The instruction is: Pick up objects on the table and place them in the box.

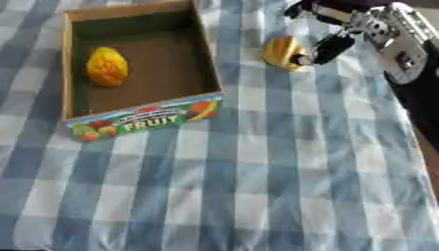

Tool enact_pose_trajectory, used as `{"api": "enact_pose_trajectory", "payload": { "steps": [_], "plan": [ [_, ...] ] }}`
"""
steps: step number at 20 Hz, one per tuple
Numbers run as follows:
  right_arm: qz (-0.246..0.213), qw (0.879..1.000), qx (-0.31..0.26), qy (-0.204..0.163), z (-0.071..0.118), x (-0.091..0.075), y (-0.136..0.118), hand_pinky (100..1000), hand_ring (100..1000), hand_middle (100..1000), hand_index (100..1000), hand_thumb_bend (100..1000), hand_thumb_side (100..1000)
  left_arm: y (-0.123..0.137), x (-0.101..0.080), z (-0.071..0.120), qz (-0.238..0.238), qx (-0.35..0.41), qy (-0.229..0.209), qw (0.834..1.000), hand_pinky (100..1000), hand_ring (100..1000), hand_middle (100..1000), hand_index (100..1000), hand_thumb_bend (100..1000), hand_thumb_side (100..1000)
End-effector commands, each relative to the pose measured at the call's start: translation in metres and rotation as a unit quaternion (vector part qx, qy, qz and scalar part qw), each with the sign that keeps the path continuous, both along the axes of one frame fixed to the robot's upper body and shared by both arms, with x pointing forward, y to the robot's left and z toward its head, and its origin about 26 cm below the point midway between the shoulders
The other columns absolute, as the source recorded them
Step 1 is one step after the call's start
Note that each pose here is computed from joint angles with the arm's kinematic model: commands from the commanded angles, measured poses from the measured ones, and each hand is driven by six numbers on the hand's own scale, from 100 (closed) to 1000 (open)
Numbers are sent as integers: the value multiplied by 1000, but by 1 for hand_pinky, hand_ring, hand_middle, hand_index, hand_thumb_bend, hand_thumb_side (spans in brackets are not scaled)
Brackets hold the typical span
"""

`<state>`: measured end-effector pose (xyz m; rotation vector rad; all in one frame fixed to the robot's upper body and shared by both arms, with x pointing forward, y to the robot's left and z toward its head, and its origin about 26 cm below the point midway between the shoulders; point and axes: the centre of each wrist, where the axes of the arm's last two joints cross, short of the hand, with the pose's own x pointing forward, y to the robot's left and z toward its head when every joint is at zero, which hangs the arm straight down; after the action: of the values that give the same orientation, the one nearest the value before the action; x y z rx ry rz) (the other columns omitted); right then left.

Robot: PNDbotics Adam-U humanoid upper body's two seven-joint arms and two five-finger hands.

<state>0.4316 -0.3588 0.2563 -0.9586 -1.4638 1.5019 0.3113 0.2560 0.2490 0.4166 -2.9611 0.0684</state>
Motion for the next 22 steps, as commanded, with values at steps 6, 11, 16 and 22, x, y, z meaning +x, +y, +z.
{"api": "enact_pose_trajectory", "payload": {
  "steps": [6, 11, 16, 22],
  "plan": [
    [-19, 1000, -7, -13, 10, 0, -5, 893, 1000, 798, 887, 396, 100, 2, -3, 7, 1, 8, -12, 1000, 784, 865, 811, 914, 334, 394],
    [-21, 1000, -1, -8, 5, 3, -2, 888, 1000, 790, 881, 411, 100, 1, -3, 6, -1, 8, -10, 1000, 784, 865, 811, 914, 330, 399],
    [-25, 1000, 0, 2, -1, 8, -1, 889, 1000, 789, 888, 432, 131, 0, -3, 7, -4, 7, -11, 1000, 784, 865, 812, 914, 330, 399],
    [-47, 999, -7, 16, -12, 16, -6, 891, 1000, 788, 888, 431, 150, -1, -3, 8, -6, 5, -13, 1000, 784, 864, 812, 914, 329, 400]
  ]
}}
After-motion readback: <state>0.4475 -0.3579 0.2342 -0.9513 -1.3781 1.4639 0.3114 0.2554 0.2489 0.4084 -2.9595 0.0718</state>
